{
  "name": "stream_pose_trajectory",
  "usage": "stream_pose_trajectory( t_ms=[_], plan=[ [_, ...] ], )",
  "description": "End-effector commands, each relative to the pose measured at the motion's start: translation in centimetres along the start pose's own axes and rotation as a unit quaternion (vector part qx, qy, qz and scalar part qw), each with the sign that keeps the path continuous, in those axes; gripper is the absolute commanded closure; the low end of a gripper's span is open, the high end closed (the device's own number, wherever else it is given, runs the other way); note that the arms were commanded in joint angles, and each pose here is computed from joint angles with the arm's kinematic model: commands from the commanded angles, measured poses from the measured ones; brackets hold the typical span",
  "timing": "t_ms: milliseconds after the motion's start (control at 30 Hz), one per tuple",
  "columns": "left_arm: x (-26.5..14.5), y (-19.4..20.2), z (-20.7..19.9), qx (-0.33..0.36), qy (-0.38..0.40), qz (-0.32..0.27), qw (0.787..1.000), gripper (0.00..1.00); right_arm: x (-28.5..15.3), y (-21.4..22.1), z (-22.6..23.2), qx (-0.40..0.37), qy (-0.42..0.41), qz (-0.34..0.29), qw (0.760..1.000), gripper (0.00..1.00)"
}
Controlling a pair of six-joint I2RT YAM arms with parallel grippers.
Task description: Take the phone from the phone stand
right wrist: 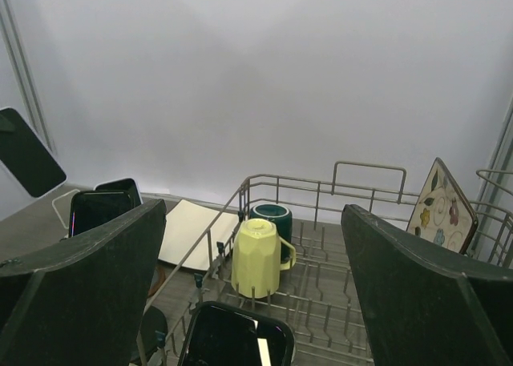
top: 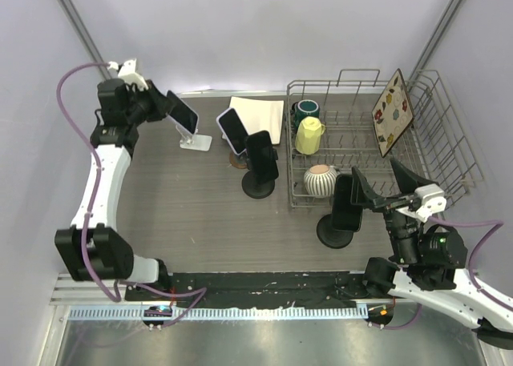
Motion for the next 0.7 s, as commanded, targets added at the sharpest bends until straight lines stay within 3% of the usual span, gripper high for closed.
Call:
stream_pose_trajectory(
  t_ms=[0, 33, 67, 267, 533, 667],
  plan=[
    [-3.4, 2.3, -1.5, -0.07, -0.015, -0.006, 0.997, 1.0, 0.2, -0.5, 0.3, 0.009, -0.005, -0.004, 1.0, 0.04],
    [-4.9, 1.6, -1.9, -0.072, -0.024, -0.033, 0.997, 1.0, 0.2, -0.5, 0.4, 0.011, -0.005, -0.004, 1.0, 0.04],
    [-4.9, 3.8, -1.6, -0.089, -0.034, -0.019, 0.995, 1.0, 0.2, -0.5, 0.4, 0.011, -0.006, -0.004, 1.0, 0.04],
    [-7.0, 7.9, 0.1, -0.154, -0.102, -0.037, 0.982, 1.0, 0.2, -0.5, 0.6, 0.013, -0.012, -0.003, 1.0, 0.04],
    [-3.6, 13.3, -1.1, -0.244, -0.027, 0.018, 0.969, 1.0, 0.1, -0.6, 0.5, 0.016, -0.013, -0.005, 1.0, 0.04],
    [-2.0, 14.8, -1.0, -0.282, -0.013, 0.007, 0.959, 1.0, 0.1, -0.7, 0.5, 0.018, -0.014, -0.006, 1.0, 0.04]
  ],
)
Point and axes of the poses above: each gripper's point midway between its finger pads, its own x axis out along the fingers, its own z axis along the line the jaws close on, y = z × x, the point moved 2 cm from there along -x, back along the fingers, and after that the axes turned 15 degrees about x, right-handed, at the moved point
